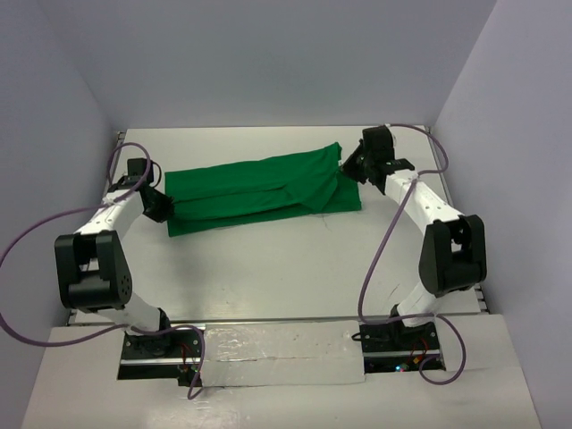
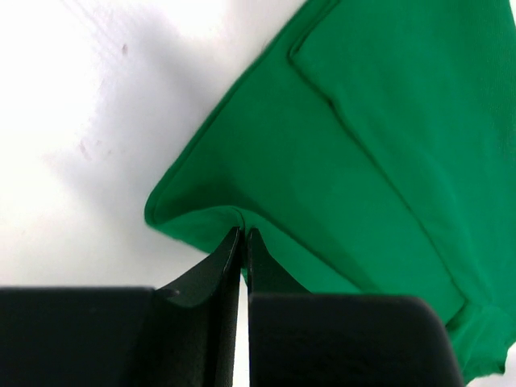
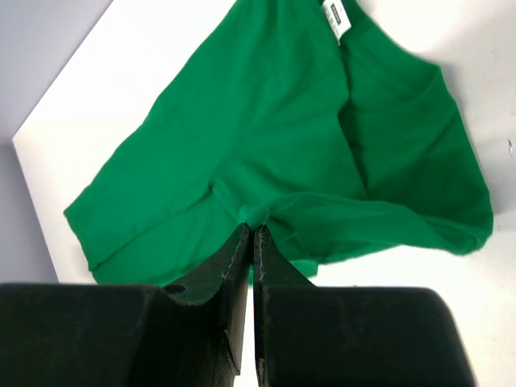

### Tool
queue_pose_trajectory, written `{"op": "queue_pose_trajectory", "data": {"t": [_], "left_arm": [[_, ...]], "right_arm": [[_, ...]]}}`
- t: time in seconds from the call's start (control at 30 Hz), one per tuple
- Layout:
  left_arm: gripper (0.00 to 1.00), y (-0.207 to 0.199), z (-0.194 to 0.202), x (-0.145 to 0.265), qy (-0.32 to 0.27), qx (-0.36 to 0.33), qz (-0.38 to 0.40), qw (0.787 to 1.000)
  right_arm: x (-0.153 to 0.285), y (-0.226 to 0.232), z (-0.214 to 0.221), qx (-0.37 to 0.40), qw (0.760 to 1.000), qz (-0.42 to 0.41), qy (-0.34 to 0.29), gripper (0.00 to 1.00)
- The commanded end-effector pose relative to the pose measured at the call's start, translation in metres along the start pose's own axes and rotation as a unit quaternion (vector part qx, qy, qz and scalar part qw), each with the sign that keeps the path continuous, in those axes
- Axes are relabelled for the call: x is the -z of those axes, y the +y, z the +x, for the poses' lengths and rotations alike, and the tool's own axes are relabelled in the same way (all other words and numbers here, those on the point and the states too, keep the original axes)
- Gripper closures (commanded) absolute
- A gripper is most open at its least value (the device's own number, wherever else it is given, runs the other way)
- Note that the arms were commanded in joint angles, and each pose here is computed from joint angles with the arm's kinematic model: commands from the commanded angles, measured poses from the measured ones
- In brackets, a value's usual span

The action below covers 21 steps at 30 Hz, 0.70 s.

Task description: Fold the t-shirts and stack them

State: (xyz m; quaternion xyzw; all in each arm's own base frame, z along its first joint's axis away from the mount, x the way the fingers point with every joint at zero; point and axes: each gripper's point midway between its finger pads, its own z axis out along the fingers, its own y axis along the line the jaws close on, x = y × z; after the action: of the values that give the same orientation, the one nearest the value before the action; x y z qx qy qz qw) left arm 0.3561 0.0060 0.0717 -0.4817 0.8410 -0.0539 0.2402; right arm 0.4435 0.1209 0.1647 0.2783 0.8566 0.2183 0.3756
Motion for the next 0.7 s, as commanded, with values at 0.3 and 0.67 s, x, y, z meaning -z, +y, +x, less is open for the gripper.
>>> {"op": "queue_pose_trajectory", "data": {"t": [0.3, 0.67], "left_arm": [[0.90, -0.026, -0.034, -0.032, -0.011, 0.004, -0.003, 1.000], [0.29, -0.039, -0.038, -0.050, 0.014, 0.019, 0.000, 1.000]], "right_arm": [[-0.044, 0.014, -0.028, 0.001, 1.000, 0.003, -0.012, 0.91], [-0.096, 0.032, -0.030, 0.011, 0.999, -0.020, 0.047, 0.61]]}}
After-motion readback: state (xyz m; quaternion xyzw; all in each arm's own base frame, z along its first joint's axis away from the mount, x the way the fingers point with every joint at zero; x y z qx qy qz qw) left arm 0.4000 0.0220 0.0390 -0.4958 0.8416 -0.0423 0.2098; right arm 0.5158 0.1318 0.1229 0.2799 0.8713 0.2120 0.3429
